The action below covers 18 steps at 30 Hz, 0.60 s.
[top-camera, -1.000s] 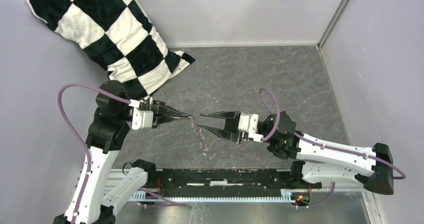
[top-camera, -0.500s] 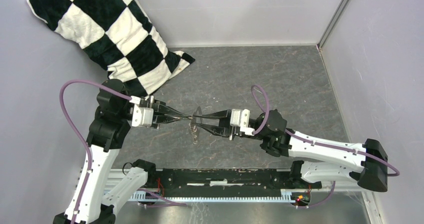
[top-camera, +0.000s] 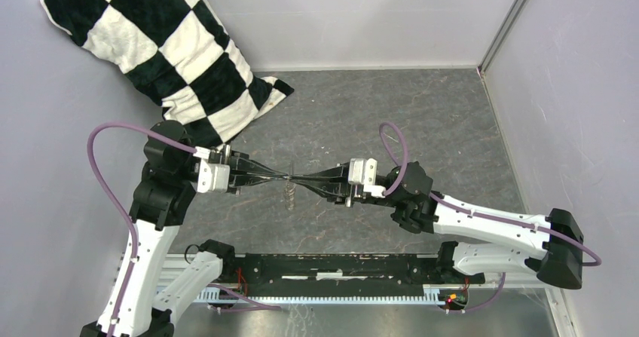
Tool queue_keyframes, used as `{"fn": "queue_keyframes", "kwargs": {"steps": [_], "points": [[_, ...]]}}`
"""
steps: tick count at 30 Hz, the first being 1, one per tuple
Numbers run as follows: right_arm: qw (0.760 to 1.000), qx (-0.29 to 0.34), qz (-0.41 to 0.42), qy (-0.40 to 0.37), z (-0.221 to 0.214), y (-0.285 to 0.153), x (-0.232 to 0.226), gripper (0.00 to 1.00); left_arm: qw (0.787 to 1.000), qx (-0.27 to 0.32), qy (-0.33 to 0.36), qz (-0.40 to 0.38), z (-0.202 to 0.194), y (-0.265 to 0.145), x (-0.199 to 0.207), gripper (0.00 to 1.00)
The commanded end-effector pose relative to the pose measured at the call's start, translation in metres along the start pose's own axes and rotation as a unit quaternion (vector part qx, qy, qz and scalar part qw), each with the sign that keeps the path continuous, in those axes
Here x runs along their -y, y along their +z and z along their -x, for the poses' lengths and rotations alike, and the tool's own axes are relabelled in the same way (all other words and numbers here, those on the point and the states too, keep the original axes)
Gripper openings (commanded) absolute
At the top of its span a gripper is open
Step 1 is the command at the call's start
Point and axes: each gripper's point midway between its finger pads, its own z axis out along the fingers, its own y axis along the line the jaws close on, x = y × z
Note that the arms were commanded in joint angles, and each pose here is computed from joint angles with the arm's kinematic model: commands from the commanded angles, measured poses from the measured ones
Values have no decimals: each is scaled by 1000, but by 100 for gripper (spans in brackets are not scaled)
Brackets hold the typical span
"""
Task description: Put the keys on the keyring
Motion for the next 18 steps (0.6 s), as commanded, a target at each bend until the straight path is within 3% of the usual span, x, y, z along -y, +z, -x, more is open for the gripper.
{"fn": "queue_keyframes", "kwargs": {"steps": [1,3,7,12,16,18], "points": [[999,31,-9,-7,26,9,12,6,1000,9,15,-10,5,0,5,2],[1000,26,-7,-7,24,9,12,5,1000,8,15,-8,2,0,6,2],[1000,27,-12,-7,26,8,13,15,1000,6,7,-7,-3,1,6,2],[999,31,-13,-6,28,10,14,18,1000,4,6,-5,-4,1,5,2],[1000,27,-7,-4,27,12,13,10,1000,3,9,-2,-3,0,5,2],[1000,25,-11,-2,26,12,14,0,1000,3,6,-3,-5,0,7,2]]}}
